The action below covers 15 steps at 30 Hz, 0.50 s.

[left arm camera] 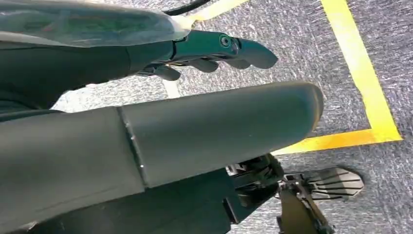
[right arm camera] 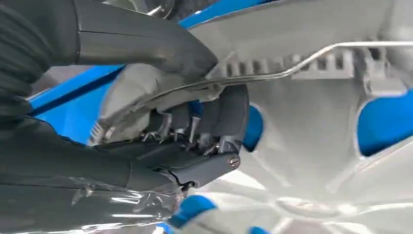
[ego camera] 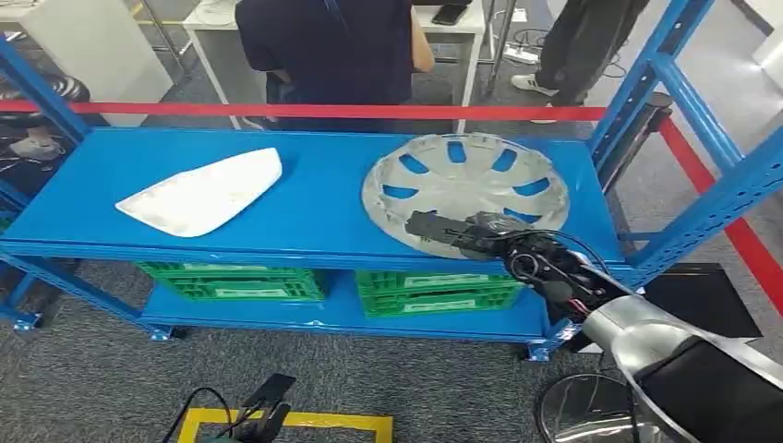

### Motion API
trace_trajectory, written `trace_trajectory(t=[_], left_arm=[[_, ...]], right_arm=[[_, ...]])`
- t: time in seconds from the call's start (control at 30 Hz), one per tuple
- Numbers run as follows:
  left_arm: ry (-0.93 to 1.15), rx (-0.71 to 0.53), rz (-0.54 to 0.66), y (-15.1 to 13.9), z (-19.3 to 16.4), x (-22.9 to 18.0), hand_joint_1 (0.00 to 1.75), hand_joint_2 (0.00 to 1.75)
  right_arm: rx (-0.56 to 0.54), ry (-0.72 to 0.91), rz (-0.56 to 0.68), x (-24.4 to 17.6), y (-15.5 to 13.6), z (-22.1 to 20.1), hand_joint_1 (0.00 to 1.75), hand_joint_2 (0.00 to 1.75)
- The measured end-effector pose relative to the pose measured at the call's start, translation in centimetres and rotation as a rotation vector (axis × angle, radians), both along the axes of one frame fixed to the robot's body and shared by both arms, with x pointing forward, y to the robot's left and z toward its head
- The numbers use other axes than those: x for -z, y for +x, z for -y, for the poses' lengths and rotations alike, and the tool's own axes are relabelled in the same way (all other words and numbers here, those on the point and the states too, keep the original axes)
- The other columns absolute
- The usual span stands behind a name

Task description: Take the parts from the cabinet and place them on the table.

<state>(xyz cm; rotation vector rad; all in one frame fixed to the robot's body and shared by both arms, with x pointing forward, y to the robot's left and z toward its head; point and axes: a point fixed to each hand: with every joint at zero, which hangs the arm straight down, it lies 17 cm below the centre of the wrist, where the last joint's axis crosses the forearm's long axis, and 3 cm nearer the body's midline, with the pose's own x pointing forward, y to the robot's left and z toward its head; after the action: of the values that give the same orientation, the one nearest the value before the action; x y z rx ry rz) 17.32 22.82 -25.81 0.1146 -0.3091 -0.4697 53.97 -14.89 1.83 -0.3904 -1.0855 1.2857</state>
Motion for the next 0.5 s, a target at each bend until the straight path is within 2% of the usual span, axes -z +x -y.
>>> trace_trajectory(t=[0.5], left_arm=[[0.003, 0.002, 0.006, 0.06, -0.02, -0.01, 0.0, 0.0]], right_arm=[[0.003, 0.017, -0.009, 0.32, -0.26, 0.05, 1.75, 1.75]])
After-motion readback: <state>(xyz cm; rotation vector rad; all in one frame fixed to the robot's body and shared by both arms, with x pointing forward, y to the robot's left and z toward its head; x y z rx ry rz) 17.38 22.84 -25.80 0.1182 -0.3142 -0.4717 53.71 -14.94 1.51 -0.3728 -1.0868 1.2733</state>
